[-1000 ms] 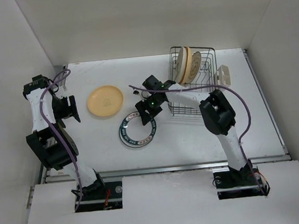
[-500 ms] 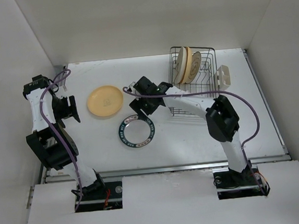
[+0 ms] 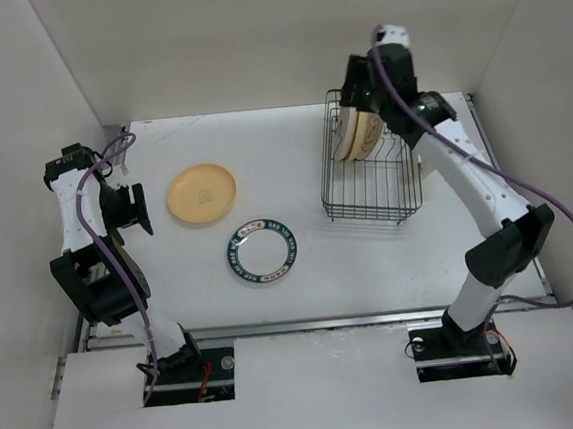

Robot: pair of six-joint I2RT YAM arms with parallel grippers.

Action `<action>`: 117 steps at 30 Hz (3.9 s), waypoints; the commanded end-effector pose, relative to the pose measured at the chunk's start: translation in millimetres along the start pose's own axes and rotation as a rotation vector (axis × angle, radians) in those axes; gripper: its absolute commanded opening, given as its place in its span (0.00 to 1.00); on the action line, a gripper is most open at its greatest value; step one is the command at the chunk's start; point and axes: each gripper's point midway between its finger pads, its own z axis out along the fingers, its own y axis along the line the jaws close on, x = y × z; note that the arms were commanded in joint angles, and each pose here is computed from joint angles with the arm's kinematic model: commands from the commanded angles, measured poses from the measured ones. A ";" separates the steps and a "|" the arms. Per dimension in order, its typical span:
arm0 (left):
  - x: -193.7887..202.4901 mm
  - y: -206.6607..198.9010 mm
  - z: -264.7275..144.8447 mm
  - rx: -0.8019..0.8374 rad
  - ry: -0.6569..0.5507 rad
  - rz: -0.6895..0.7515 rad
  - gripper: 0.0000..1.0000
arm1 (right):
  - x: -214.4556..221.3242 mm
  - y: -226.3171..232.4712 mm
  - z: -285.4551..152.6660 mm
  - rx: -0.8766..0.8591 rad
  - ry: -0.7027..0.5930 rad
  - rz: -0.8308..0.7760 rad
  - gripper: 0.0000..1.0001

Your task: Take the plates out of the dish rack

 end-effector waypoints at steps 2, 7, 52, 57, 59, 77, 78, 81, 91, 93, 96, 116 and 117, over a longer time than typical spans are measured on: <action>5.6 -0.6 -11.0 -0.018 -0.033 0.021 0.68 | -33.3 -81.3 0.8 0.315 -0.097 0.153 0.65; 5.9 1.3 -8.7 -0.027 -0.032 0.020 0.68 | -27.8 -142.5 33.5 0.408 -0.051 0.242 0.65; 3.9 7.5 -2.1 -0.054 -0.029 0.020 0.68 | -27.7 46.7 -54.2 -0.084 -0.154 -0.276 0.00; 3.9 7.5 -2.1 -0.054 -0.029 0.020 0.68 | 117.0 143.1 -42.2 -0.749 0.310 -0.346 0.00; 6.5 8.6 -2.7 -0.063 -0.027 0.020 0.68 | 165.0 156.3 -35.1 -0.863 0.472 -0.325 0.00; 11.6 10.1 -1.4 -0.072 -0.025 0.029 0.68 | 290.3 113.7 22.9 -0.490 0.721 -0.574 0.69; 11.6 10.1 -1.4 -0.072 -0.025 0.029 0.68 | 290.6 113.2 23.6 -0.469 0.708 -0.603 0.69; 11.6 10.5 1.4 -0.071 -0.015 0.028 0.68 | 297.5 115.6 20.2 -0.416 0.680 -0.696 0.69; 9.2 10.6 -0.6 -0.072 -0.024 0.029 0.68 | 141.2 105.8 23.1 -0.172 0.279 -0.452 0.79; 9.2 10.6 -0.6 -0.072 -0.024 0.029 0.68 | 99.5 93.2 23.0 -0.117 0.192 -0.237 0.82; 11.6 10.1 1.4 -0.071 -0.015 0.019 0.68 | 39.0 48.9 25.3 -0.014 0.041 0.065 0.81; 8.8 6.6 -2.8 -0.057 -0.045 0.022 0.68 | 5.4 -111.0 84.0 0.572 -0.099 0.219 0.56; 8.8 6.6 -2.8 -0.057 -0.045 0.022 0.68 | 9.3 -112.2 84.9 0.576 -0.091 0.214 0.56</action>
